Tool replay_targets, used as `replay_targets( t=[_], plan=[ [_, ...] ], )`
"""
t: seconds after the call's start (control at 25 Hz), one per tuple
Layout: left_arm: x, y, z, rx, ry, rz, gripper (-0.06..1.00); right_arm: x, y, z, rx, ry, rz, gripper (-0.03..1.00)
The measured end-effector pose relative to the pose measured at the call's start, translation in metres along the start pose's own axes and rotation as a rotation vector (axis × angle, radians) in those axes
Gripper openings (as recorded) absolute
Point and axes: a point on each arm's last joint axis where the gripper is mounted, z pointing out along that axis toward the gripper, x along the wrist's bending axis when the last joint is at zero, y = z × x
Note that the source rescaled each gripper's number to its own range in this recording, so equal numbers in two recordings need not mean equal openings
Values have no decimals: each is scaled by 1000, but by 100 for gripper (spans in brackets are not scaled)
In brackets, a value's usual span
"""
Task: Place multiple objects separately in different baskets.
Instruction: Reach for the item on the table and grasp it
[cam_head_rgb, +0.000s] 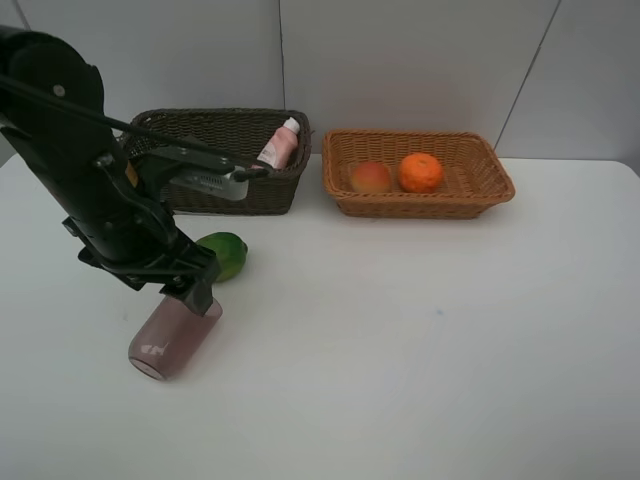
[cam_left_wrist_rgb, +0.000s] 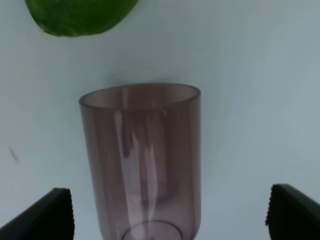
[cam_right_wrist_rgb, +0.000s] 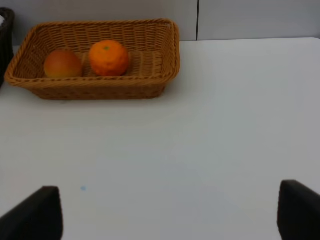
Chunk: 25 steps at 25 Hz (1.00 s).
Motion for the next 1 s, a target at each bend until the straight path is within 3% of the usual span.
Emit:
replay_targets(
  t=[0.32,0.52,1.0],
  plan=[
    [3,-16,14,15,12,8,99,0,0,0,0,0,0,79],
    [4,-12,15,-29,14,18,99,0,0,0,0,0,0,79],
    [5,-9,42,3,30,11,99,0,0,0,0,0,0,79]
  ],
)
